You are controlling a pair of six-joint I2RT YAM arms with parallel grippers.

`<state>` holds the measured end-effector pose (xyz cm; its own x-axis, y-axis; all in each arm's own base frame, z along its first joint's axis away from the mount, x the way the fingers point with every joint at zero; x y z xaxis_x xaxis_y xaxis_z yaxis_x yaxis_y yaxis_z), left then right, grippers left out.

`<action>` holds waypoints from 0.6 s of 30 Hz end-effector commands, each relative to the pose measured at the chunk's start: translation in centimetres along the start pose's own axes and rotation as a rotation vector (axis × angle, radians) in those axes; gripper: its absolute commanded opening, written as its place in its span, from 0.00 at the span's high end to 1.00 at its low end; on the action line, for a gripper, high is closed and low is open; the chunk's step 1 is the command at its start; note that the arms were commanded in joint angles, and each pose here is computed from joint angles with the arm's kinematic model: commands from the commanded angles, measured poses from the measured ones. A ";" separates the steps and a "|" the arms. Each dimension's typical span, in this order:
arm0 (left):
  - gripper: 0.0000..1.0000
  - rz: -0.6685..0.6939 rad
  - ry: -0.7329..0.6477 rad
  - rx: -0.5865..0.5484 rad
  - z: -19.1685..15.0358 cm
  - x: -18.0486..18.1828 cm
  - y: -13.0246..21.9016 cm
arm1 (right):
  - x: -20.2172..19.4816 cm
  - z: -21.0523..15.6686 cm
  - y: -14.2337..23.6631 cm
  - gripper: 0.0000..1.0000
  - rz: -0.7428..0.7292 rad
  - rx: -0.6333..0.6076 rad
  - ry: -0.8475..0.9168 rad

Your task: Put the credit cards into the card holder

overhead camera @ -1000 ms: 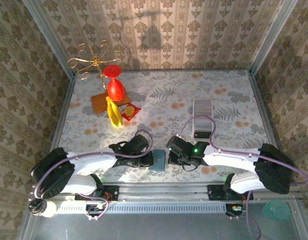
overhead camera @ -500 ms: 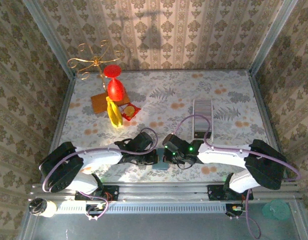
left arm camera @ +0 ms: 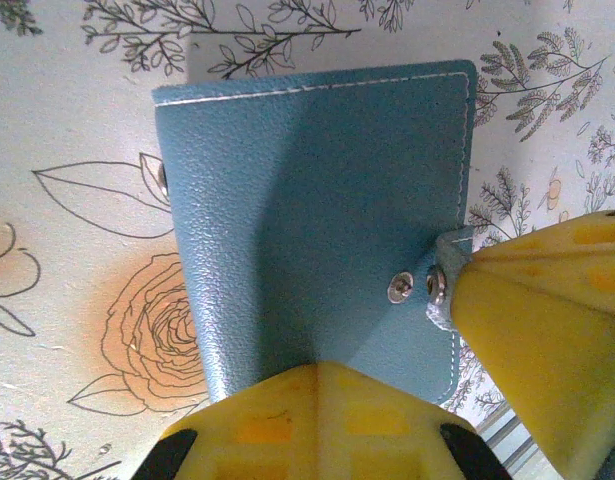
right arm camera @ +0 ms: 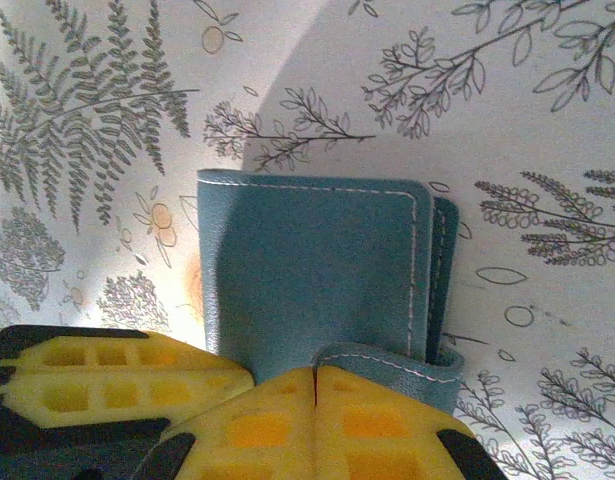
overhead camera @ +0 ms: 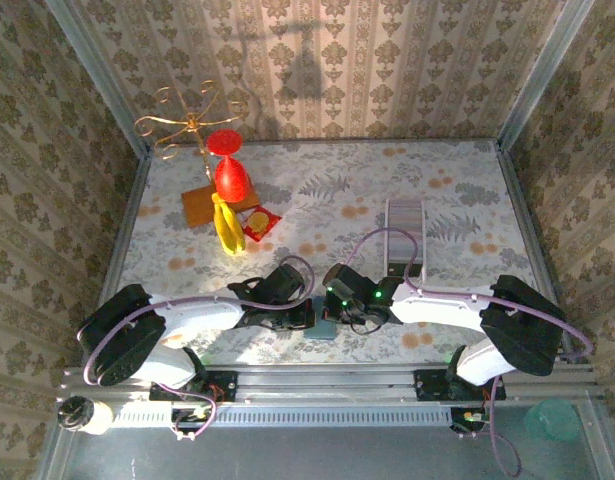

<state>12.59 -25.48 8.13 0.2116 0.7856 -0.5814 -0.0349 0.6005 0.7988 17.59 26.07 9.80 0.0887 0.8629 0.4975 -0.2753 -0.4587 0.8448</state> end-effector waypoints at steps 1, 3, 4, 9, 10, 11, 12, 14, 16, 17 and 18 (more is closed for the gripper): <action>1.00 0.072 -0.006 0.039 -1.2 1.6 -0.2 | -0.1 0.0 -0.4 1.00 0.014 0.006 -0.017; 1.00 0.071 -0.006 0.038 -1.2 1.5 -0.2 | -0.2 -0.2 -0.6 1.00 0.011 0.017 -0.015; 1.00 0.072 -0.006 0.039 -1.2 1.5 -0.2 | -0.2 -0.2 -0.7 1.00 0.011 0.022 -0.014; 1.00 0.071 -0.007 0.037 -1.1 1.5 -0.1 | -0.3 -0.5 -1.2 1.00 0.004 0.044 -0.014; 1.00 0.071 -0.007 0.037 -1.1 1.5 -0.1 | -0.3 -0.5 -1.3 1.00 0.003 0.051 -0.011; 1.00 0.071 -0.007 0.036 -1.1 1.5 -0.1 | -0.3 -0.6 -1.4 1.00 0.002 0.059 -0.010; 1.00 0.072 -0.005 0.038 -1.1 1.5 -0.2 | -0.5 -0.7 -1.5 1.00 -0.011 0.066 -0.007; 1.00 0.073 -0.005 0.036 -1.1 1.5 -0.2 | -0.8 -0.8 -1.6 1.00 -0.035 0.077 -0.003; 1.00 0.073 -0.006 0.036 -1.1 1.5 -0.2 | -1.1 -1.0 -1.6 1.00 -0.052 0.086 -0.005; 1.00 0.073 -0.006 0.036 -1.1 1.5 -0.2 | -1.2 -1.1 -1.6 1.00 -0.056 0.092 -0.005; 1.00 0.075 -0.006 0.037 -1.1 1.5 -0.2 | -1.2 -1.1 -1.5 1.00 -0.055 0.096 -0.005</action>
<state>12.61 -25.45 8.10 0.2110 0.7877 -0.5788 -0.0373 0.5982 0.8005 17.72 26.60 9.17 0.0891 0.8553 0.5103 -0.2501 -0.4768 0.8427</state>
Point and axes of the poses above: each hand's point on the last joint's axis, 136 mm out from that joint toward the fingers, its own y axis back along the fingers, its own x axis along the line the jaws close on, z = x × y, the point moved 6 cm from there along y, back along the fingers, and after that the axes turned 2 degrees about -y, right-handed, at the moved point
